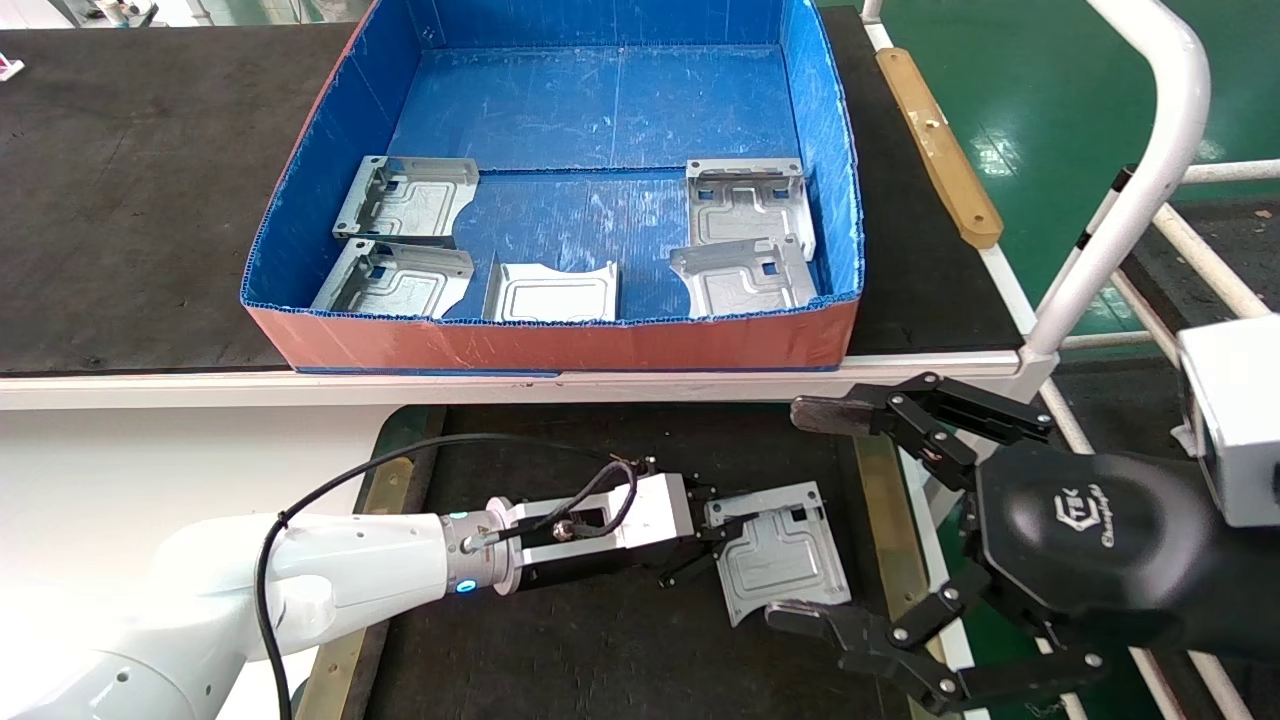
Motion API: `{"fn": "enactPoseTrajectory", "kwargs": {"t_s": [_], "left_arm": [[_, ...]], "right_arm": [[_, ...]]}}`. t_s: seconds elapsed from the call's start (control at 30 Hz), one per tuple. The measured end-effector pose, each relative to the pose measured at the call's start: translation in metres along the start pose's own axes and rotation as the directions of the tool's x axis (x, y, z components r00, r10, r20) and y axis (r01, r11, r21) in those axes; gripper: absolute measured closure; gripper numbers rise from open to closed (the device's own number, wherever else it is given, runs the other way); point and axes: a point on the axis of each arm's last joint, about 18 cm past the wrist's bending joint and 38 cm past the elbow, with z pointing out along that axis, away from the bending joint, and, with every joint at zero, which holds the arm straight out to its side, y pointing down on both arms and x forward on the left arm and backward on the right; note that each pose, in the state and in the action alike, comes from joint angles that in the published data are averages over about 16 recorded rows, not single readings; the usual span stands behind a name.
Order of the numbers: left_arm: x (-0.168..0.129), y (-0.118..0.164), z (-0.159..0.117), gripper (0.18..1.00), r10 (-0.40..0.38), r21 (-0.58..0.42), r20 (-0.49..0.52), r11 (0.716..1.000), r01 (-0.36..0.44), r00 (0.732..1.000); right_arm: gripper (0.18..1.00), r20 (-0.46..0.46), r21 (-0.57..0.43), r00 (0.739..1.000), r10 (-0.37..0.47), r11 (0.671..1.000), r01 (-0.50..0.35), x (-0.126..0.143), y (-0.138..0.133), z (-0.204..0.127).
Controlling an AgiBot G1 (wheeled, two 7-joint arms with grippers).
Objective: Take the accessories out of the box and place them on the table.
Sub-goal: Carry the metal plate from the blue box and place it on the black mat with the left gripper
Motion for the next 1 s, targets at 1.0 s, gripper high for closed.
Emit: {"fn": "enactPoseTrajectory", "kwargs": {"t_s": [1.0], "left_arm": [[-0.013,0.001,0.019,0.896,-0.018,-0.085,0.096,0.996,0.026,0.995]], "right_arm": [[0.178,0.0,0.0,1.0,0.0,1.0,0.0,0.0,0.0,0.0]]}}
